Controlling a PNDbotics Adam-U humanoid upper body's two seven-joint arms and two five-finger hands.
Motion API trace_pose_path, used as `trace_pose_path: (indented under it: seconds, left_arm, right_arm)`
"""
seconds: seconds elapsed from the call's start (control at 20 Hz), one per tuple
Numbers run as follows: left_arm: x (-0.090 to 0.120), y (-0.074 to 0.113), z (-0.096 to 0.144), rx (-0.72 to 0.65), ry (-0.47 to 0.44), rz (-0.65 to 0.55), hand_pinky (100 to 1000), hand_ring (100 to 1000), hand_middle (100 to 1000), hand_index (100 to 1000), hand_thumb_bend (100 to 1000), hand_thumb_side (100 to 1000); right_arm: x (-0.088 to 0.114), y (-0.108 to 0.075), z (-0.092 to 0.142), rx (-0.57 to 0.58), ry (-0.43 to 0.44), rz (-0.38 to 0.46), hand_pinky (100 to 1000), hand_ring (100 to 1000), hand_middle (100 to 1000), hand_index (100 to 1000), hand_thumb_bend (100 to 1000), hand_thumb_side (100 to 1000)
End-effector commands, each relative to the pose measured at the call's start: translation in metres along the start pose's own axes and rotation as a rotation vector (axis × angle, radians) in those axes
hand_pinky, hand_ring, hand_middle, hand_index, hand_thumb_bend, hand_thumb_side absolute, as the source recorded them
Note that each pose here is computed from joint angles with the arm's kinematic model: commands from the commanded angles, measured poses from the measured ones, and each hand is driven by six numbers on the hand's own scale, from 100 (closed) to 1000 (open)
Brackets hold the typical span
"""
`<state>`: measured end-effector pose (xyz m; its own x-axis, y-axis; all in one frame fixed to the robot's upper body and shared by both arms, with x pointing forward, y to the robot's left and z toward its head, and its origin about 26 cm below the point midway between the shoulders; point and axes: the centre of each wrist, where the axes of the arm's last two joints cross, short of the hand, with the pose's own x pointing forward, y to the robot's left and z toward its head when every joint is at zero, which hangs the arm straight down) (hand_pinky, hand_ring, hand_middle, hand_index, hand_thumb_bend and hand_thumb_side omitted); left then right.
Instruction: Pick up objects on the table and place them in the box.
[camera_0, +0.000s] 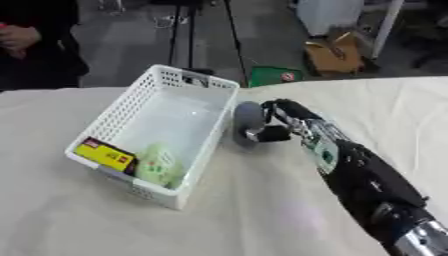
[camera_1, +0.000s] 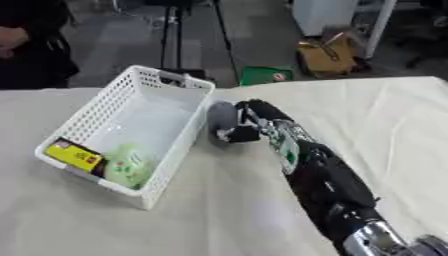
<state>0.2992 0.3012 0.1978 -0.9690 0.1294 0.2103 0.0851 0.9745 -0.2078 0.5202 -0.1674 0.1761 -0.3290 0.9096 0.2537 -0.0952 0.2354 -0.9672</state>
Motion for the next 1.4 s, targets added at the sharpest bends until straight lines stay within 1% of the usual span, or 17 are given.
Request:
trace_pose_path:
  seconds: [0.05, 0.1, 0.55, 0.7, 0.8, 0.85, 0.9, 0.95, 1.1, 1.3, 1.35, 1.4]
  left_arm:
    - [0.0035, -0.0027, -0.0067, -0.016, -0.027, 0.007, 676, 623, 723, 708, 100, 617]
    - [0.0035, -0.0027, -0.0067, -0.016, -0.026, 0.007, 676, 623, 723, 708, 100, 617]
    - [0.0034, -0.0029, -0.0067, -0.018, -0.027, 0.007, 676, 624, 724, 708, 100, 617]
    - [0.0034, -0.0028, -0.0068, -0.018, -0.027, 0.007, 676, 624, 724, 708, 100, 617]
    - [0.0034, -0.0029, -0.0069, -0.018, -0.027, 0.007, 676, 624, 724, 708, 100, 618]
    - [0.0033, -0.0030, -0.0070, -0.019, -0.027, 0.007, 676, 624, 725, 709, 100, 619]
    - [0.0033, -0.0033, -0.0071, -0.020, -0.027, 0.008, 676, 625, 725, 709, 100, 618]
    - [0.0033, -0.0033, -0.0072, -0.021, -0.027, 0.008, 676, 624, 725, 709, 100, 617]
    - [0.0034, -0.0031, -0.0072, -0.022, -0.027, 0.008, 676, 624, 724, 709, 100, 617]
    - [0.0033, -0.0032, -0.0071, -0.024, -0.026, 0.009, 676, 624, 725, 708, 100, 617]
    - [0.0033, -0.0031, -0.0071, -0.024, -0.026, 0.009, 676, 624, 724, 708, 100, 617]
    - [0.0033, -0.0031, -0.0070, -0.023, -0.026, 0.009, 676, 624, 725, 708, 100, 617]
  right_arm:
    - [0.0045, -0.0172, -0.0023, -0.040, -0.010, 0.006, 966, 973, 585, 843, 559, 709]
    - [0.0045, -0.0172, -0.0023, -0.040, -0.010, 0.005, 966, 968, 569, 830, 540, 704]
    - [0.0055, -0.0167, -0.0024, -0.068, -0.001, -0.026, 961, 939, 509, 778, 493, 684]
    - [0.0055, -0.0166, -0.0023, -0.080, 0.002, -0.032, 961, 937, 507, 776, 492, 683]
    - [0.0058, -0.0170, -0.0024, -0.082, 0.001, -0.033, 961, 936, 507, 776, 508, 685]
    - [0.0065, -0.0170, -0.0025, -0.080, -0.003, -0.031, 960, 950, 557, 815, 625, 749]
    - [0.0075, -0.0166, -0.0028, -0.069, -0.014, -0.023, 960, 956, 588, 836, 646, 785]
    - [0.0079, -0.0163, -0.0029, -0.057, -0.024, -0.015, 967, 972, 683, 898, 675, 855]
    - [0.0081, -0.0166, -0.0031, -0.030, -0.039, 0.006, 968, 975, 697, 906, 680, 857]
    - [0.0095, -0.0179, -0.0037, -0.020, -0.043, 0.019, 972, 983, 729, 926, 689, 859]
    - [0.0097, -0.0179, -0.0038, -0.019, -0.043, 0.021, 973, 985, 731, 925, 707, 839]
    - [0.0099, -0.0173, -0.0038, -0.018, -0.041, 0.022, 973, 985, 732, 925, 690, 855]
